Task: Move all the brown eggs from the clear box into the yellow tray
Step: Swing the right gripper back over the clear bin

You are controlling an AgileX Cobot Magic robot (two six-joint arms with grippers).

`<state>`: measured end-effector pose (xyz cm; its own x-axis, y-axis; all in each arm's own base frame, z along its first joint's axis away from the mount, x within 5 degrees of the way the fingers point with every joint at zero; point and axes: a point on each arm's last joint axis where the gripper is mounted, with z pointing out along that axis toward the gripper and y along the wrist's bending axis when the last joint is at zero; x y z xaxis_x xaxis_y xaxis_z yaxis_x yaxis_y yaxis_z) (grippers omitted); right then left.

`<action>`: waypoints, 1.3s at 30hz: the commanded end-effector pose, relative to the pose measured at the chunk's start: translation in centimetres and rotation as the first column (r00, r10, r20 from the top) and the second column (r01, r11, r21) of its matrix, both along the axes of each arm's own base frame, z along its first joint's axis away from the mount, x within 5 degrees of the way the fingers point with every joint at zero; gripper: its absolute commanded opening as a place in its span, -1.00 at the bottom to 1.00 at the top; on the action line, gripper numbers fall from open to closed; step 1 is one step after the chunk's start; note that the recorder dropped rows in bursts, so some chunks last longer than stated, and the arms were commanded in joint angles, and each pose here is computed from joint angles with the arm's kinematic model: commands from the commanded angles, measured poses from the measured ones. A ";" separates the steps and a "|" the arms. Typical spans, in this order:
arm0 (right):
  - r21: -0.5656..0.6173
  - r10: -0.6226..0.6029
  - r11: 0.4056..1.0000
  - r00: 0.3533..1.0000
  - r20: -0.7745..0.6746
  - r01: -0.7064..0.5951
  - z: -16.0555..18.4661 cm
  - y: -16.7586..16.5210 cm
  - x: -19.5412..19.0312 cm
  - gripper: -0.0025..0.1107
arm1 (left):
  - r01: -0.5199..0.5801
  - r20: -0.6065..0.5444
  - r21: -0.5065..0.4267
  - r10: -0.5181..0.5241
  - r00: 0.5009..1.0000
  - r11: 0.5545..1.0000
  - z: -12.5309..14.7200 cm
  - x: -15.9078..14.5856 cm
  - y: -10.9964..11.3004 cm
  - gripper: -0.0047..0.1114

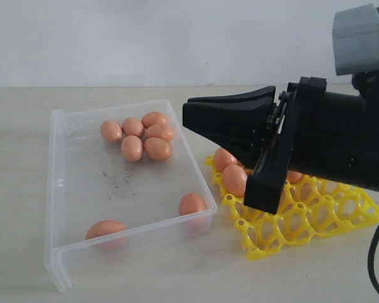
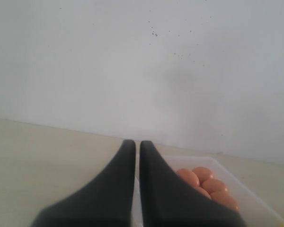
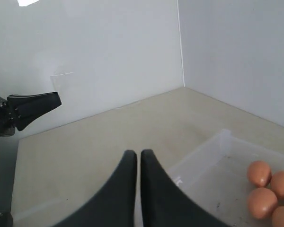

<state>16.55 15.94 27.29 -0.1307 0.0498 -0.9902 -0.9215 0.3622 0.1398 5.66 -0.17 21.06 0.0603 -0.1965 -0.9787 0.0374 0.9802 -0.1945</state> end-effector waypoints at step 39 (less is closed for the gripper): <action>-0.150 -0.030 0.986 0.966 0.255 0.071 -0.3 3.0 -2.1 -0.96 | -0.002 0.020 -0.019 0.002 1.000 1.000 0.3 0.0 0.0 -0.85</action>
<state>14.08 19.18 26.79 0.2056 -0.1393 -0.9687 -0.9068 0.3450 -0.2421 5.66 -0.17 21.06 0.0603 -0.1965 -0.9787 0.0374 0.9802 -0.1945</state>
